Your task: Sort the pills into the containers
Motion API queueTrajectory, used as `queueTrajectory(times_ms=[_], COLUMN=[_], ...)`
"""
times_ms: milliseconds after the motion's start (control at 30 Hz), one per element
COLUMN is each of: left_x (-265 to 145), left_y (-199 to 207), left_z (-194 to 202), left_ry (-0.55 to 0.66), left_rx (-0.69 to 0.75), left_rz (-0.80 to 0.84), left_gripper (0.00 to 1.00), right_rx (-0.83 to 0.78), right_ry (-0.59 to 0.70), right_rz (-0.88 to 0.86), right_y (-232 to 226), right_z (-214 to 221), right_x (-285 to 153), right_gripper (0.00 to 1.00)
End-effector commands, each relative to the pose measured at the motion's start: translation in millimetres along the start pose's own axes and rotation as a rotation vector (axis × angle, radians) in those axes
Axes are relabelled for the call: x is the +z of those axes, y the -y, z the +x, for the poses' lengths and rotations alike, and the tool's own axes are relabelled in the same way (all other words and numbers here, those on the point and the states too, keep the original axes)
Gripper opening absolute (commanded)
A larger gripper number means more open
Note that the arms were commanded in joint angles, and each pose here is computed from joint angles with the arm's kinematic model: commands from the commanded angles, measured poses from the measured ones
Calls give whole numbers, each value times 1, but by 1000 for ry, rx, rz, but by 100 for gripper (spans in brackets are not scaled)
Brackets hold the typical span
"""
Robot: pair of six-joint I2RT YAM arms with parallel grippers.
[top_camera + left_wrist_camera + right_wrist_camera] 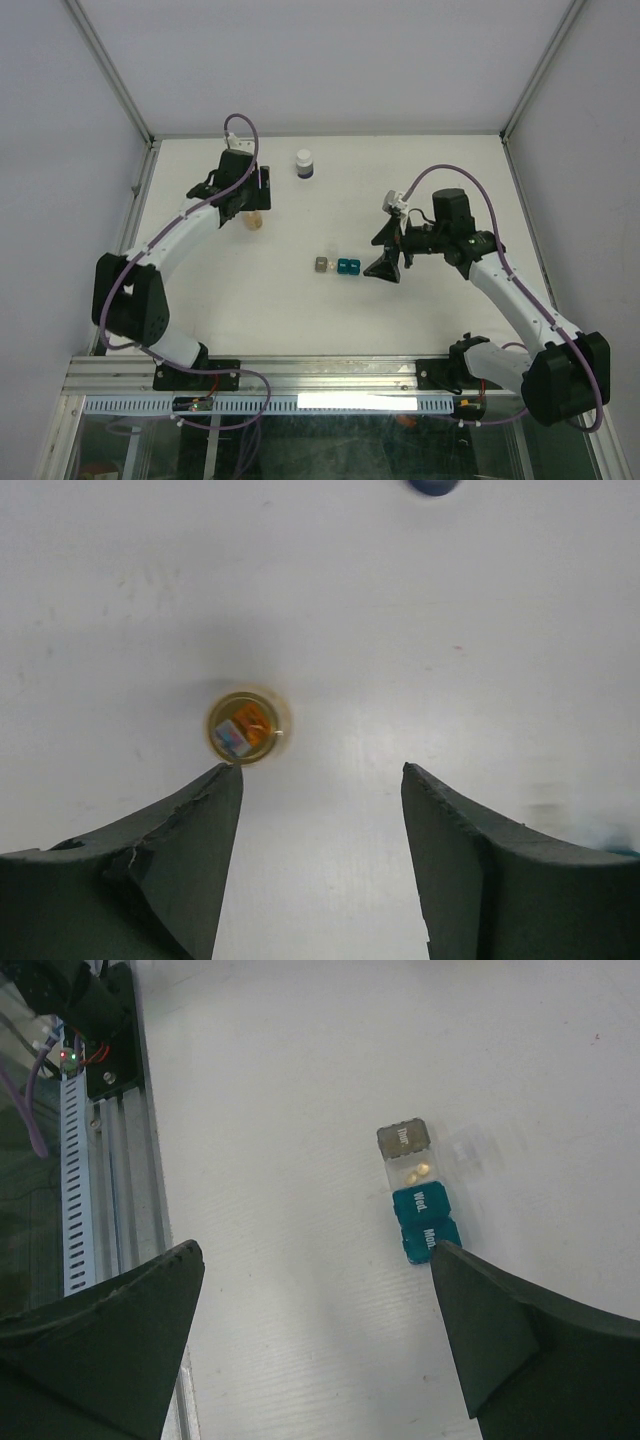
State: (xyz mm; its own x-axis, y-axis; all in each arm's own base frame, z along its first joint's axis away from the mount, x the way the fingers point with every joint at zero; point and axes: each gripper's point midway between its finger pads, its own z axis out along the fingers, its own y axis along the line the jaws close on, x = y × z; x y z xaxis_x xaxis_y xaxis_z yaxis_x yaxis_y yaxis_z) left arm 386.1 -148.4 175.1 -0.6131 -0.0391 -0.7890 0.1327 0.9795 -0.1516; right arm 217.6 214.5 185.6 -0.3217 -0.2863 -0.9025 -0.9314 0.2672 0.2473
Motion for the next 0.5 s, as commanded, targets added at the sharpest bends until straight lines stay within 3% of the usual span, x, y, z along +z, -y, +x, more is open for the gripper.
queueTrajectory(times_ms=[0,200,333,467], left_x=[-40,-56,-42,-23], left_y=[80,137,142,139], left_z=[2,39,43,46], left_ry=[106,147,153,159], left_rx=[-20,-37,-59,-91], left_rz=[376,697,721,681], left_gripper=[64,63,62,49], right_rx=[28,123,155,256], right_ry=[124,73,-1,-70], right_rz=[39,61,99,118], right_y=[16,37,57,70], right_z=[-24,-6,15,32], right_x=[0,12,20,30], right_gripper=[100,99,94,83])
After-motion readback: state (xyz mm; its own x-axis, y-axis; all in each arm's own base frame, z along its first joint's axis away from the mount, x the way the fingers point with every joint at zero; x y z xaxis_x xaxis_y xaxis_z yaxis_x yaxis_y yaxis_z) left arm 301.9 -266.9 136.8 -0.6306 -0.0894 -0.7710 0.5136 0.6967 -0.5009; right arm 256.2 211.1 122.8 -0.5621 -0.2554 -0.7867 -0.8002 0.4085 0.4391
